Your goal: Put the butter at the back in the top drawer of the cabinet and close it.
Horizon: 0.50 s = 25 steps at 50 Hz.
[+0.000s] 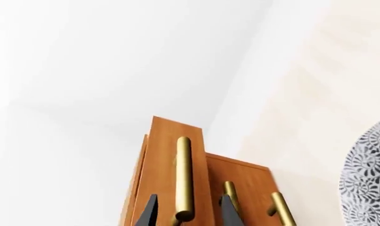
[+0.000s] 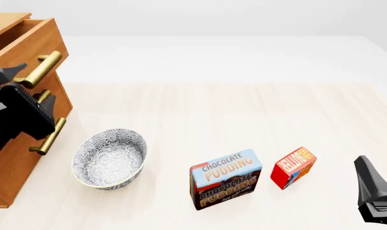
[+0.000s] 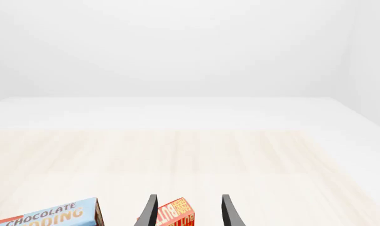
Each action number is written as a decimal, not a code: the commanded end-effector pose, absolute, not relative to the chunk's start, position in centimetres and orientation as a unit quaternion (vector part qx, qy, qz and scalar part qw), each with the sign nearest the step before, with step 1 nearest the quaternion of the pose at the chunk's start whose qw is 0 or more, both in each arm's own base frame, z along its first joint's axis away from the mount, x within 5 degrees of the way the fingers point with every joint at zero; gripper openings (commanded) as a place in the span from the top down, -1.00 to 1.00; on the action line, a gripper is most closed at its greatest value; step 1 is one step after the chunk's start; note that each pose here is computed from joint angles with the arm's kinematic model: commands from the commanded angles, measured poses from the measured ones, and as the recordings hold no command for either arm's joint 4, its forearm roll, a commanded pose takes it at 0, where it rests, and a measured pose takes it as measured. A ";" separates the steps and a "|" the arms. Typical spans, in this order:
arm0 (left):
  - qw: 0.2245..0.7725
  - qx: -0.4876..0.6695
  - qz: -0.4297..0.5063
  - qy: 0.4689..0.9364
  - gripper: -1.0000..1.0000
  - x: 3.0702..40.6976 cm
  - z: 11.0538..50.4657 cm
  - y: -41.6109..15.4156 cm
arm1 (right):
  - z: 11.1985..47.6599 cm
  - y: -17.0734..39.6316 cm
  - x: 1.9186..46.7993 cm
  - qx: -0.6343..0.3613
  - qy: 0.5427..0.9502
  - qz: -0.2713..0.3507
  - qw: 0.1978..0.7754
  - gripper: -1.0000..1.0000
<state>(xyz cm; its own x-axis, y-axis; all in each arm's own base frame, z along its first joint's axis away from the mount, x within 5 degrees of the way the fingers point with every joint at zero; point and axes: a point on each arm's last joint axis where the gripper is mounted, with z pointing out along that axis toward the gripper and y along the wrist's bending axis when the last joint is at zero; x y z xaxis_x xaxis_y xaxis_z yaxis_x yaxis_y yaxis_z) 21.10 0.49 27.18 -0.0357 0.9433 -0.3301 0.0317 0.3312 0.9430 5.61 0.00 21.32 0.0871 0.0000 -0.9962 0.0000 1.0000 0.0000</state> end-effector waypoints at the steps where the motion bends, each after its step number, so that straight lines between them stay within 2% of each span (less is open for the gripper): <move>1: 0.575 0.395 0.403 0.593 -1.00 19.6 29.5 0.5 | 21.3 0.0 5.6 0.000 0.676 0.000 0.737 -1.00; 25: 0.626 0.335 0.331 0.622 -1.00 15.4 36.9 -0.1 | 21.3 0.0 5.6 0.000 0.676 0.000 0.737 -1.00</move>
<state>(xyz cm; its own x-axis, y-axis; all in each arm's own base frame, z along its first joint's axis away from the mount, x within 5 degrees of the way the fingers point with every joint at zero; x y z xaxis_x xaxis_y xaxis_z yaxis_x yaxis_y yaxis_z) 16.91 0.17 34.03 -0.0092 0.8771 -0.4802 -0.0040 0.4801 0.8772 5.61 0.00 21.32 0.0871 0.0000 -0.9962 0.0000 1.0000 0.0000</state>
